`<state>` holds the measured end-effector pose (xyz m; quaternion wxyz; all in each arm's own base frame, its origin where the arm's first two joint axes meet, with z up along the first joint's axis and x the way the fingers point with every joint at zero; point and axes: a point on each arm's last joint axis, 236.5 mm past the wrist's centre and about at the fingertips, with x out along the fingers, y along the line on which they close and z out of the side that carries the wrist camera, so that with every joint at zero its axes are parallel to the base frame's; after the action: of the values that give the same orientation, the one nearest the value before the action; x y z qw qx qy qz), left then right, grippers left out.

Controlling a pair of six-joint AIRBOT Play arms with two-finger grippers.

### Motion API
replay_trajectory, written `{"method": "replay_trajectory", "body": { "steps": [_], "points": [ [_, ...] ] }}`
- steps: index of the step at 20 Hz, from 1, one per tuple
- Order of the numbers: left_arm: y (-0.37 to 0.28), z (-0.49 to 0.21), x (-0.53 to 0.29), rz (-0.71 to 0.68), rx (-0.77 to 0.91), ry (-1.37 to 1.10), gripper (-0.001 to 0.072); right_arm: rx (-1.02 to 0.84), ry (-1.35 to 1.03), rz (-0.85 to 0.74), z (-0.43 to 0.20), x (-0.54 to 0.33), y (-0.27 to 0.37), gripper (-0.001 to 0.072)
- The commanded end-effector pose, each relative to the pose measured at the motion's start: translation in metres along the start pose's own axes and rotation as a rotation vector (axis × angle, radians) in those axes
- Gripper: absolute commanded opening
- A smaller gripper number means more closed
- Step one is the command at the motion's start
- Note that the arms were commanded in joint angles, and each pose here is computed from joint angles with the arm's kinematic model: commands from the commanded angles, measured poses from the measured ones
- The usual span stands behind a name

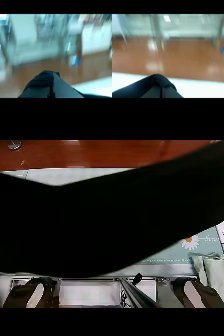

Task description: Fold the shirts.

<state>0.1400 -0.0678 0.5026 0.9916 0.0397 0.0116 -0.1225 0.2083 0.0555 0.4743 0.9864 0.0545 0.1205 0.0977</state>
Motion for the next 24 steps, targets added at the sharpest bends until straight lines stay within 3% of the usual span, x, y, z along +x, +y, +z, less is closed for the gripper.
{"method": "replay_trajectory", "body": {
  "steps": [1, 6, 9, 18, 24],
  "points": [
    [0.019, -0.109, 0.025, 0.026, -0.08, 0.437, 0.002, 0.071, 0.409, -0.061, -0.087, 0.023, -0.039, 0.002],
    [0.034, -0.253, 0.1, -0.042, -0.203, 0.846, 0.0021, 0.228, 0.812, -0.03, -0.205, 0.11, -0.094, 0.002],
    [0.05, -0.315, 0.157, -0.051, -0.222, 0.911, 0.0021, 0.268, 0.933, -0.072, -0.26, 0.175, -0.129, 0.002],
    [0.091, -0.375, 0.339, 0.027, -0.413, 0.65, 0.0022, 0.432, 0.49, -0.101, -0.253, 0.375, -0.174, 0.002],
    [0.049, -0.479, 0.355, -0.051, -0.447, 0.897, 0.0022, 0.497, 0.751, -0.098, -0.348, 0.389, -0.177, 0.0021]
  ]
}}
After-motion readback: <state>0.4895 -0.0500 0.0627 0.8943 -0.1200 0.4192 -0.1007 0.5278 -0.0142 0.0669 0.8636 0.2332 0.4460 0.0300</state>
